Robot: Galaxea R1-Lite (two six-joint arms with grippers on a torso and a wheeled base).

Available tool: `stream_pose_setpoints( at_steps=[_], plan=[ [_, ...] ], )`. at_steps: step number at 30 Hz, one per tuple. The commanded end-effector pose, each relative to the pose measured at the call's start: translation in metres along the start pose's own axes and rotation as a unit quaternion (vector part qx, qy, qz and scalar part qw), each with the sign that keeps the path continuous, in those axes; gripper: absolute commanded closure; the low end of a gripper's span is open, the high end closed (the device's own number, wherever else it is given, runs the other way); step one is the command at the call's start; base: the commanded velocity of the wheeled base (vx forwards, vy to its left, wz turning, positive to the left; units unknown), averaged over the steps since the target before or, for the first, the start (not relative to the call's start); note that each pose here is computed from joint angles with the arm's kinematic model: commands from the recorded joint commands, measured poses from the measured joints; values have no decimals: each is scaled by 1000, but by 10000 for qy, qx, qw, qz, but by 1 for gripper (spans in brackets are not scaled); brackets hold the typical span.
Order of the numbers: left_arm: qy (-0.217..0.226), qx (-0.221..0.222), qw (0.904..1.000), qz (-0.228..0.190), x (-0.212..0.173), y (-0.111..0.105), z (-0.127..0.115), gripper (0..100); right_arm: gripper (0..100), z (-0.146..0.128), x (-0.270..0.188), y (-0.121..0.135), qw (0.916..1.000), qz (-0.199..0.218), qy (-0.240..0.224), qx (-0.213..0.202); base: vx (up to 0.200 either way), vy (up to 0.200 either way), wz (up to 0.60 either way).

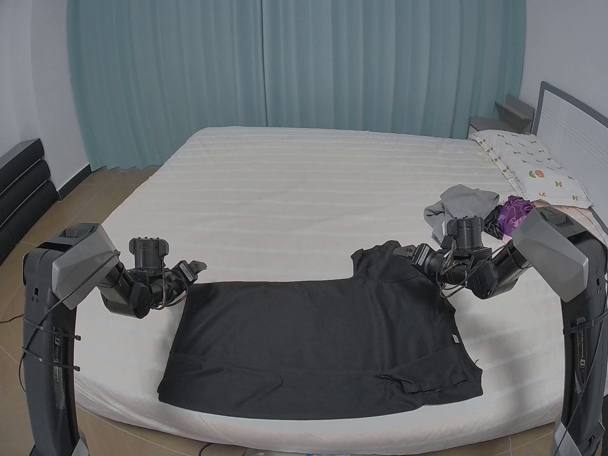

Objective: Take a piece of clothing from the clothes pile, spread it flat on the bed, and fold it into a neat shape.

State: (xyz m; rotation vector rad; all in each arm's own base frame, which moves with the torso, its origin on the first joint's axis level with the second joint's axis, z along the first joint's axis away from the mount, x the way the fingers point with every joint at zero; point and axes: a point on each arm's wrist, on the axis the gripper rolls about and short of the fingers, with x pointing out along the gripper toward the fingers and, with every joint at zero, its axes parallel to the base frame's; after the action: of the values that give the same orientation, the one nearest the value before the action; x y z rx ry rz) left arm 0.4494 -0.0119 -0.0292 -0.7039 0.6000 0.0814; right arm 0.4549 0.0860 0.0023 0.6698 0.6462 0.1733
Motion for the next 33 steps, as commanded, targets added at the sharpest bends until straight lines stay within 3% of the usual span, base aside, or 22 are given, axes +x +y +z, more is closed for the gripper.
stream_pose_setpoints(
  at_steps=[1, 5, 6, 21, 30, 33],
  plan=[
    [64, 2, 10000, 25, 4, 3, -5, 0, 0, -2, 2, 0, 10000, 0, 16, -4, 0, 0, 0],
    [64, 9, 10000, 25, 4, 3, -5, 0, 0, -2, 3, -1, 10000, -4, 32, -1, 0, 0, 0],
    [70, 9, 10000, 30, 5, 3, -6, 100, 0, -3, 3, -2, 10000, -9, 38, 1, 0, 0, 0],
    [0, 7, 10000, -1, 7, -1, -6, 100, 0, 12, 7, -11, 9998, -22, -178, 27, 0, 0, 0],
    [-202, -326, 9992, 60, 1, -5, 2, 100, 0, 22, 20, -25, 9996, -193, -215, -49, 0, 0, 0],
    [-205, -386, 9990, 83, -1, -3, 3, 100, 0, 19, 32, -34, 9986, -313, -151, -398, 0, 0, 0]
  ],
)
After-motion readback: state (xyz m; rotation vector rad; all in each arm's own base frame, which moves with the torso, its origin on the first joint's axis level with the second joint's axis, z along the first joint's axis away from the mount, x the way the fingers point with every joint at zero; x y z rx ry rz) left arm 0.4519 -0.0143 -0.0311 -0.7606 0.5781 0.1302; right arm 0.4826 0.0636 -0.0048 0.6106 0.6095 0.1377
